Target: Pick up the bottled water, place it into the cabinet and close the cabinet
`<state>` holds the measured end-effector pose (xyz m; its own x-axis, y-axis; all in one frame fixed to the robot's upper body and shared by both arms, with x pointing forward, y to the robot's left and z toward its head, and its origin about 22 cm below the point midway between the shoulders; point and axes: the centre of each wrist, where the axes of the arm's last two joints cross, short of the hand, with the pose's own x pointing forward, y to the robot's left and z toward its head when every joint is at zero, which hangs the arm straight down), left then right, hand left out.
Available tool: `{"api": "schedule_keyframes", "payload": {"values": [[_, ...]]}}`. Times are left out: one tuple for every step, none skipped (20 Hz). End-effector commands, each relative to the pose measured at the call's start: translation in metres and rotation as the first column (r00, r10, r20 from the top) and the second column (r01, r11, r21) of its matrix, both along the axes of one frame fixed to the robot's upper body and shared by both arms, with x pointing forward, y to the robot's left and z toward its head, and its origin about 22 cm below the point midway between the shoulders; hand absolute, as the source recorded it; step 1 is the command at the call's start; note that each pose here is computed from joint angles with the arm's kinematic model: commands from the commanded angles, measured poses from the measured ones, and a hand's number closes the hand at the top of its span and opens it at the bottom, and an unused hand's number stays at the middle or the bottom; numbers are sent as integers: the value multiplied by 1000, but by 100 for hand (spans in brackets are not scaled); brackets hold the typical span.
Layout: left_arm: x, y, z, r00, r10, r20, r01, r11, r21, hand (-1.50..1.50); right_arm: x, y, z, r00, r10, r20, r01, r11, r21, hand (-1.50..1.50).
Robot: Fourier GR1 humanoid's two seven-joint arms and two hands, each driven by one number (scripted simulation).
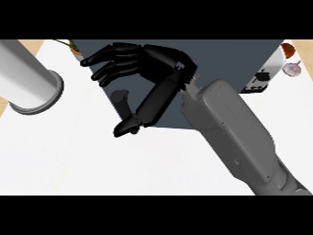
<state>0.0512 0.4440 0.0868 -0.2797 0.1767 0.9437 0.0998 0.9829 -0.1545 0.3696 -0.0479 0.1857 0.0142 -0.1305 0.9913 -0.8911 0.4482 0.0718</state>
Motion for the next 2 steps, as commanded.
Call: {"api": "schedule_keyframes", "payload": {"values": [[1, 0, 1, 999, -36, 3, 36, 999, 1, -150, 28, -19, 63, 966, -249, 69, 241, 964, 112, -150], [-1, -10, -4, 1000, -29, -5, 29, 1000, -2, -150, 30, -31, 60, 966, -251, 67, 243, 964, 105, -150]]}}
